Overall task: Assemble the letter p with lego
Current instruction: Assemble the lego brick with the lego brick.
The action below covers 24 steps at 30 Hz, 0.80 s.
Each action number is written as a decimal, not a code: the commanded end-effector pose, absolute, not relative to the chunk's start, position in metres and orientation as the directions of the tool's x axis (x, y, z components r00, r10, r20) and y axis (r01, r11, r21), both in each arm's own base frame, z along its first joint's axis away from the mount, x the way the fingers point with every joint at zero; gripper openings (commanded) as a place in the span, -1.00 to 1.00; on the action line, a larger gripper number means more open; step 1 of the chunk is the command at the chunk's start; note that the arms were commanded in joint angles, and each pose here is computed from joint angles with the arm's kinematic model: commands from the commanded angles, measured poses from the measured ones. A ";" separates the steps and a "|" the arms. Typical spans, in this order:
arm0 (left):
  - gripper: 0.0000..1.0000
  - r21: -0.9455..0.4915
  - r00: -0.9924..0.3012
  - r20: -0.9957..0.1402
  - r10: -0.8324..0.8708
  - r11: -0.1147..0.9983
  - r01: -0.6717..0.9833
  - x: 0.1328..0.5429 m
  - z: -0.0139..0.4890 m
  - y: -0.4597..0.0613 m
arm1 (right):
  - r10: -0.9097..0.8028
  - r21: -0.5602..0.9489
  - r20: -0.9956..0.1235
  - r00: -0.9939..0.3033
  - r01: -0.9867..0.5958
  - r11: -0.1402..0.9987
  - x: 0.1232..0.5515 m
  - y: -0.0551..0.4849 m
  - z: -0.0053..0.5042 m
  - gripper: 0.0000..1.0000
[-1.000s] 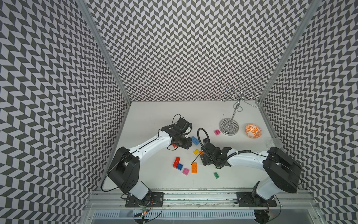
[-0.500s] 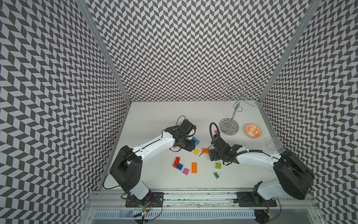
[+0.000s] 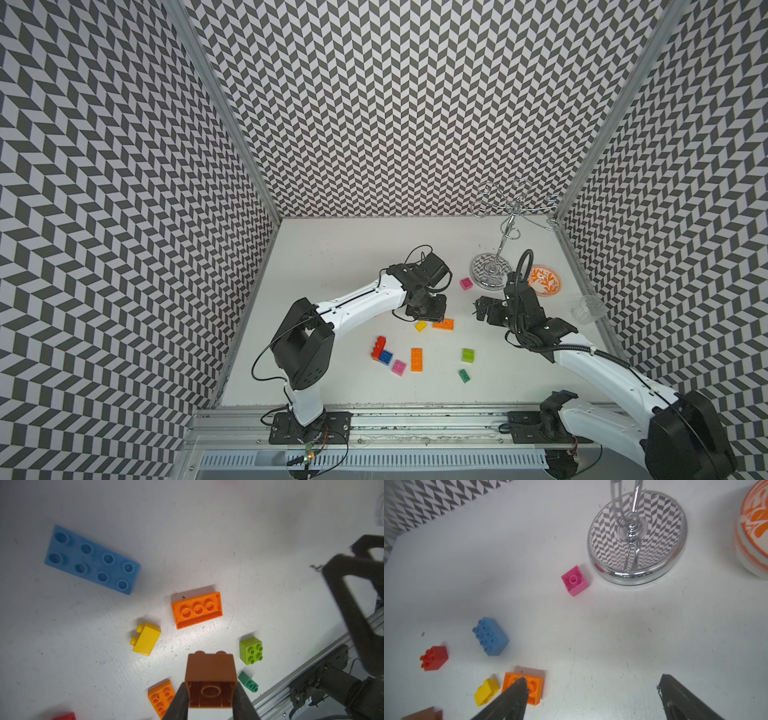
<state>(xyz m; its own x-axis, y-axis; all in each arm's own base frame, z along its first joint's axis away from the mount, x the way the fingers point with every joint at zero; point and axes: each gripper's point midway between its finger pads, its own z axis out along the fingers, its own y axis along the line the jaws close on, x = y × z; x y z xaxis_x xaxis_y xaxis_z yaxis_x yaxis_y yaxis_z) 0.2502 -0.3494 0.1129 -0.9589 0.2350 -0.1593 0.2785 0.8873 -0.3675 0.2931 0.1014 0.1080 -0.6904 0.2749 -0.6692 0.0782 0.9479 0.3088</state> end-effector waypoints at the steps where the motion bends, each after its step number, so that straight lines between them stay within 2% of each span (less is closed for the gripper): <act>1: -0.92 -0.252 -0.982 0.010 0.188 0.951 0.179 0.230 0.089 -0.349 | 0.361 0.386 -0.695 -0.622 0.100 0.917 0.297 0.094 0.118 0.98; 4: -0.93 -0.147 -0.980 0.062 0.187 0.973 0.176 0.234 0.075 -0.346 | 0.387 0.411 -0.704 -0.596 0.103 0.906 0.293 0.088 0.123 0.99; 9: -0.91 -0.033 -0.987 0.025 0.161 0.987 0.160 0.257 0.073 -0.343 | 0.400 0.426 -0.707 -0.583 0.100 0.899 0.287 0.085 0.123 0.98; 14: -0.91 0.005 -0.987 0.017 0.159 0.987 0.159 0.270 0.069 -0.349 | 0.402 0.435 -0.705 -0.584 0.092 0.896 0.286 0.086 0.122 0.98; 24: -0.91 -0.006 -0.986 0.027 0.164 0.986 0.164 0.281 0.060 -0.353 | 0.401 0.444 -0.702 -0.589 0.078 0.893 0.286 0.089 0.119 0.98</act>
